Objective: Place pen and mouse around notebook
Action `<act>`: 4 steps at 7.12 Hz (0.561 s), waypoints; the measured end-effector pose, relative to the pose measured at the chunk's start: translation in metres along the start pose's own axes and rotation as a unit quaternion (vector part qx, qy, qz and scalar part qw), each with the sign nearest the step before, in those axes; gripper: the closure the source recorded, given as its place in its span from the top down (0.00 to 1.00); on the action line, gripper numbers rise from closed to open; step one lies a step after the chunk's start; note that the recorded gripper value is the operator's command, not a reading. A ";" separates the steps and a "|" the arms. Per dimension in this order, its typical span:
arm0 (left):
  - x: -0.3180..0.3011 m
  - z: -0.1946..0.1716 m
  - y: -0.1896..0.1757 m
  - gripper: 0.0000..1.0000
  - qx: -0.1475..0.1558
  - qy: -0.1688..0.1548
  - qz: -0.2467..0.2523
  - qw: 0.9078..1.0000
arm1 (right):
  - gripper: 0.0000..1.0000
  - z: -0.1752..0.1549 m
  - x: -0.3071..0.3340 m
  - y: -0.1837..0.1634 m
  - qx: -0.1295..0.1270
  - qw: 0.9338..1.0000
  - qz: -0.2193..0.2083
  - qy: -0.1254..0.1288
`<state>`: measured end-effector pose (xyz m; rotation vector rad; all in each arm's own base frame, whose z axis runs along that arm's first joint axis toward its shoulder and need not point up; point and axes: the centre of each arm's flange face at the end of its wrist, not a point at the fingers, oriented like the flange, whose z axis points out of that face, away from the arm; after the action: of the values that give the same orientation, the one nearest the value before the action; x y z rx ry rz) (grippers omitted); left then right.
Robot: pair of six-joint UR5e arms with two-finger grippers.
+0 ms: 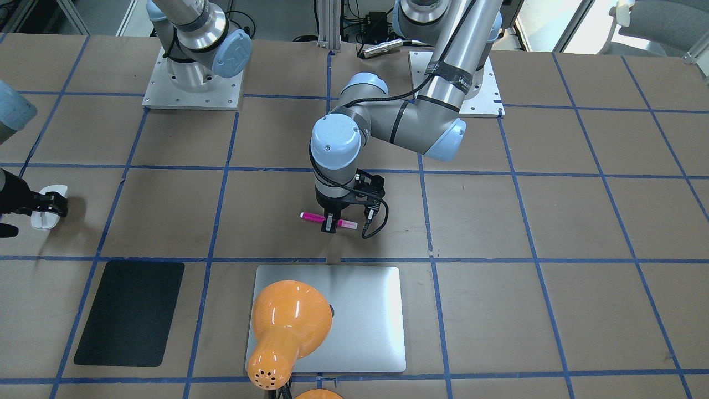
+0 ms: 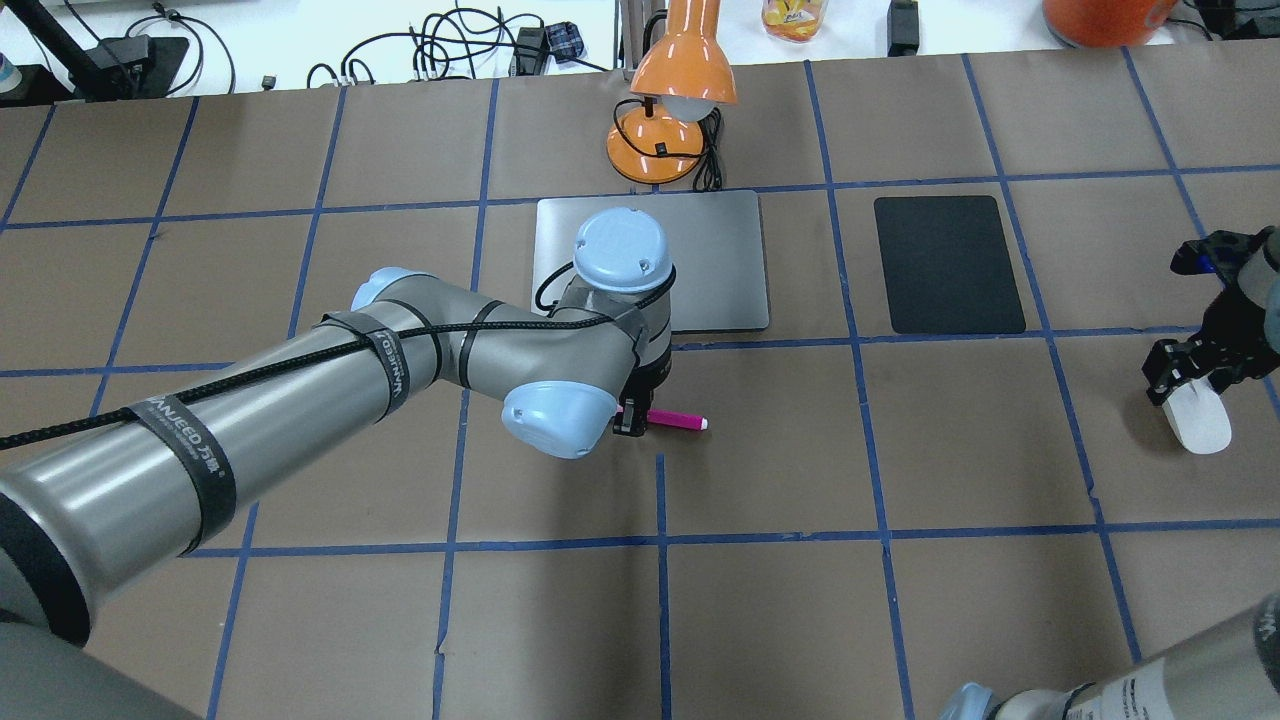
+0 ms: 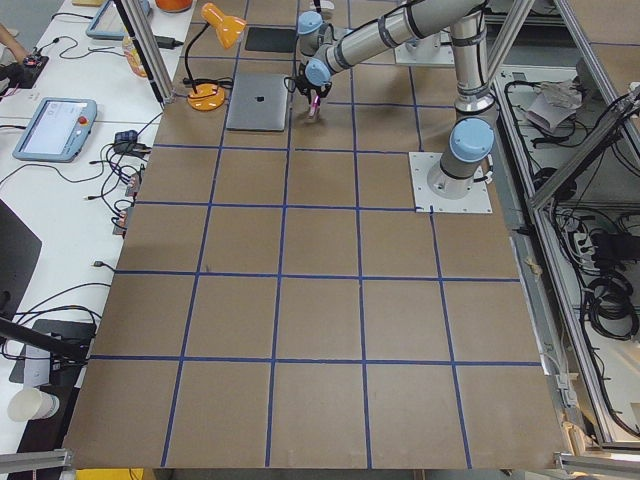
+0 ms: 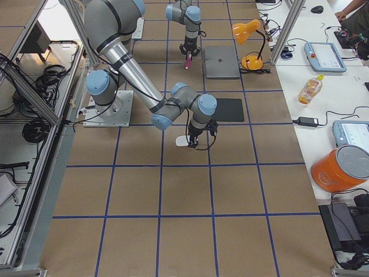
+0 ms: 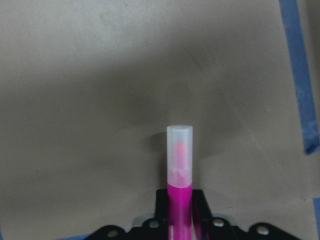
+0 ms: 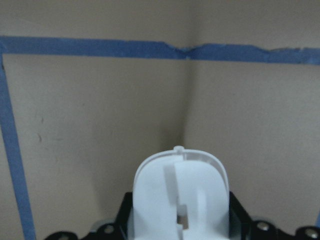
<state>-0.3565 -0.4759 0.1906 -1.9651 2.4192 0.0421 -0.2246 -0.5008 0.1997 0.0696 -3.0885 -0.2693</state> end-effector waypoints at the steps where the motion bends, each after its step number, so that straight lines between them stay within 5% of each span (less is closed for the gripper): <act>1: 0.006 -0.022 -0.001 1.00 -0.001 0.018 0.025 1.000 | 0.37 -0.021 -0.004 -0.012 0.019 1.000 0.007 0.011; 2: 0.011 -0.052 -0.004 1.00 0.001 0.026 0.095 0.995 | 0.37 -0.039 -0.022 -0.029 0.035 0.999 0.012 0.021; 4: 0.014 -0.130 -0.038 1.00 0.002 0.028 0.248 0.968 | 0.39 -0.062 -0.084 -0.071 0.066 0.997 0.031 0.022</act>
<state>-0.3222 -0.5023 0.3194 -1.3249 2.8739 -0.0103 -0.1346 -0.5777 0.2451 -0.0174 -3.0532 -0.0600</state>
